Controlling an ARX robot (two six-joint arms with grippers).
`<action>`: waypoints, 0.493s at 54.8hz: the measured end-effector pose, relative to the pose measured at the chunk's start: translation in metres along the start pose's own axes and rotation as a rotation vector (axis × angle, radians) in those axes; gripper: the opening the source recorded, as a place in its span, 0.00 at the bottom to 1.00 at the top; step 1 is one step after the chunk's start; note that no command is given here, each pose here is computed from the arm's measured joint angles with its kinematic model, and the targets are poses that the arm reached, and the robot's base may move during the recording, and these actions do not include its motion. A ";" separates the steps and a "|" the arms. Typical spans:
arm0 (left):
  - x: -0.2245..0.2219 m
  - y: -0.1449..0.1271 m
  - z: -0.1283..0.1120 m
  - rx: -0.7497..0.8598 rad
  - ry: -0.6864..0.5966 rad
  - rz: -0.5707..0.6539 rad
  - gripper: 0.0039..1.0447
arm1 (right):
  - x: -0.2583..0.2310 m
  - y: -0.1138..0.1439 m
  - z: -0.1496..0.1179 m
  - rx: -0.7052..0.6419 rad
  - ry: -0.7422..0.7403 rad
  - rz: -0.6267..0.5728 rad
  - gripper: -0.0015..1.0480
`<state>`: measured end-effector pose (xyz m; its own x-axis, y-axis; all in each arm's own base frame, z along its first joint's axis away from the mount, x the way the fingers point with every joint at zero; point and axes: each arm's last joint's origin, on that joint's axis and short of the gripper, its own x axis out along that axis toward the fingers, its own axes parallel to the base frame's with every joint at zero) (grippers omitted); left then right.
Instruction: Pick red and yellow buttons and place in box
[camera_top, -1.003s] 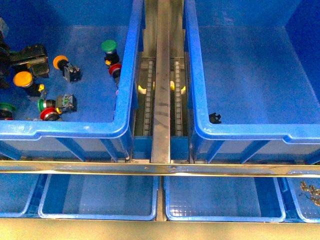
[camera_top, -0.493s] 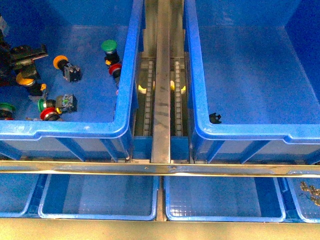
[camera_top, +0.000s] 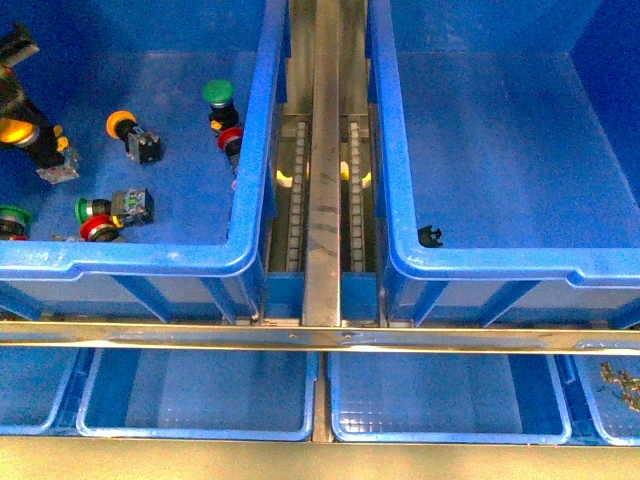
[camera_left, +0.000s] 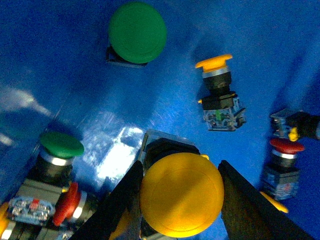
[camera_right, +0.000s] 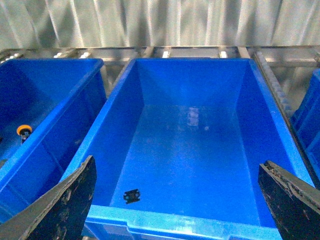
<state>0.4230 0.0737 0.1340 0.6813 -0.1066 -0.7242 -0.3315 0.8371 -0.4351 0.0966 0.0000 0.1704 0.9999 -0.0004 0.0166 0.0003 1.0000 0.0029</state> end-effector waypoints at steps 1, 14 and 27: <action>-0.002 0.000 0.000 -0.009 -0.001 -0.002 0.34 | 0.000 0.000 0.000 0.000 0.000 0.000 0.94; -0.048 0.001 0.000 -0.175 0.006 -0.068 0.34 | 0.000 0.000 0.000 0.000 0.000 0.000 0.94; -0.095 -0.018 -0.010 -0.296 0.054 -0.215 0.34 | 0.000 0.000 0.000 0.000 0.000 0.000 0.94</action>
<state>0.3579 0.0628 0.2050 0.7230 -0.2983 -0.6230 -0.3640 0.6020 -0.7107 0.0966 0.0000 0.1704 0.9999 -0.0008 0.0166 0.0007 1.0000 0.0029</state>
